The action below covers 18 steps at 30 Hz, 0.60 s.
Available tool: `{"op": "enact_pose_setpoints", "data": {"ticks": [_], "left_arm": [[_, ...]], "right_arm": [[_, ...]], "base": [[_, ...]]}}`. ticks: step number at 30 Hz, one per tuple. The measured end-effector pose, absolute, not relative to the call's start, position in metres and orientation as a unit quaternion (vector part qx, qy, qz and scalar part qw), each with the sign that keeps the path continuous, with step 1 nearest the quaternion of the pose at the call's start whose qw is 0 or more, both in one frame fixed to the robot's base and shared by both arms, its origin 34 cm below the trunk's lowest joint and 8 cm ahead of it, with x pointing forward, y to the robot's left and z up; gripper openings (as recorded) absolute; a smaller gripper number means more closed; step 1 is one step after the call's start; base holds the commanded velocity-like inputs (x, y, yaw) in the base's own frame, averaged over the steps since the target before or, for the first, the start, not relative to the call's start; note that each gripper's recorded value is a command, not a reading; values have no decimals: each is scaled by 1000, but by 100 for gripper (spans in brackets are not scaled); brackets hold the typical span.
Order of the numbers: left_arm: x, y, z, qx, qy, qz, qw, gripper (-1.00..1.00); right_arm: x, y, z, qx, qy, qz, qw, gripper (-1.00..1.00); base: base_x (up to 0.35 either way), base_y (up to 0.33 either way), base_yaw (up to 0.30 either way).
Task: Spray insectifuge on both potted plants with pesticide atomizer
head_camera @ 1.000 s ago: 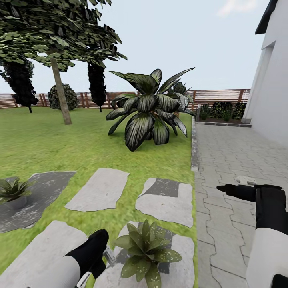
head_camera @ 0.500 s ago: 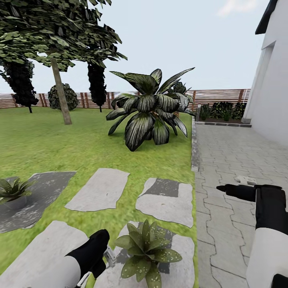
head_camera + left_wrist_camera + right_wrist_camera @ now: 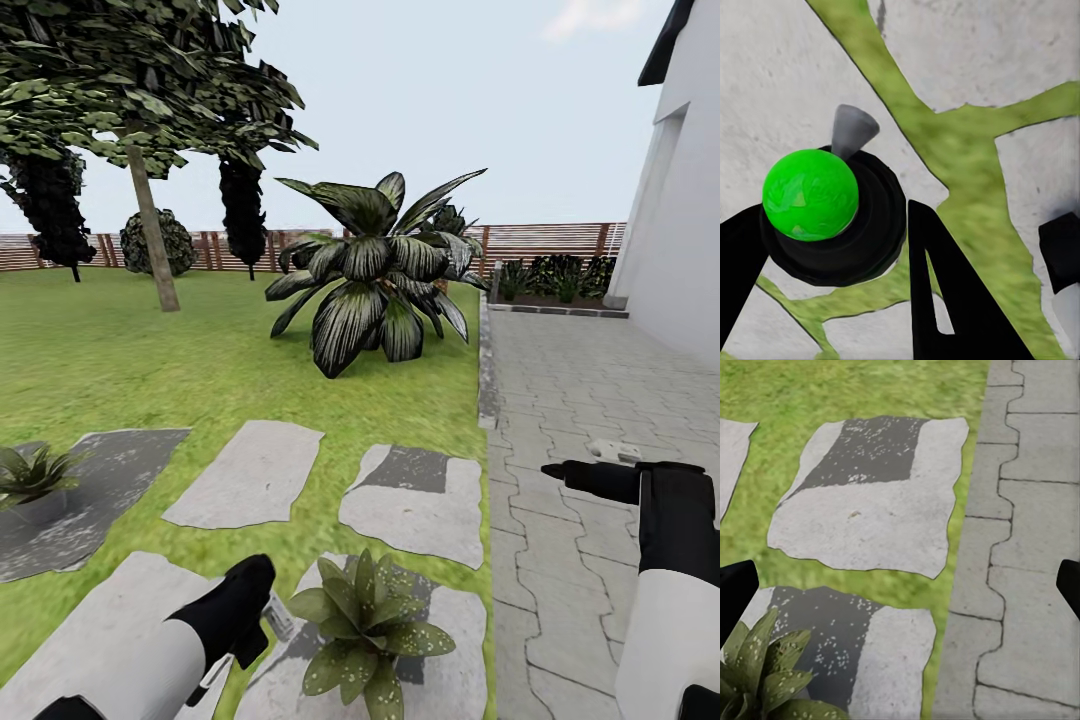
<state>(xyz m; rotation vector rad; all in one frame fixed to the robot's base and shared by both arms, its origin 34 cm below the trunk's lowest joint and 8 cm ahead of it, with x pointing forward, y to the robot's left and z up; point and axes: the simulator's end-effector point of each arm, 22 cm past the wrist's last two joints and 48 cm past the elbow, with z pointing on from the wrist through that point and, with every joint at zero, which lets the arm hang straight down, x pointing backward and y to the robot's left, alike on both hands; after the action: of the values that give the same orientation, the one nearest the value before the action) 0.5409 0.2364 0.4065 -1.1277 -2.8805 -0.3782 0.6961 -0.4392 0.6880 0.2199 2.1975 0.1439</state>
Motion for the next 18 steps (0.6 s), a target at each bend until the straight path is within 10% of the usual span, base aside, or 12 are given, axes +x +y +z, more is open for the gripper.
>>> {"op": "enact_pose_setpoints", "data": {"ticks": [18], "left_arm": [[540, 236, 406, -360, -925, -120, 13, -100]], "right_arm": [[696, -439, 688, 89, 888, 58, 448, 100]], "base": [[0, 248, -93]]}}
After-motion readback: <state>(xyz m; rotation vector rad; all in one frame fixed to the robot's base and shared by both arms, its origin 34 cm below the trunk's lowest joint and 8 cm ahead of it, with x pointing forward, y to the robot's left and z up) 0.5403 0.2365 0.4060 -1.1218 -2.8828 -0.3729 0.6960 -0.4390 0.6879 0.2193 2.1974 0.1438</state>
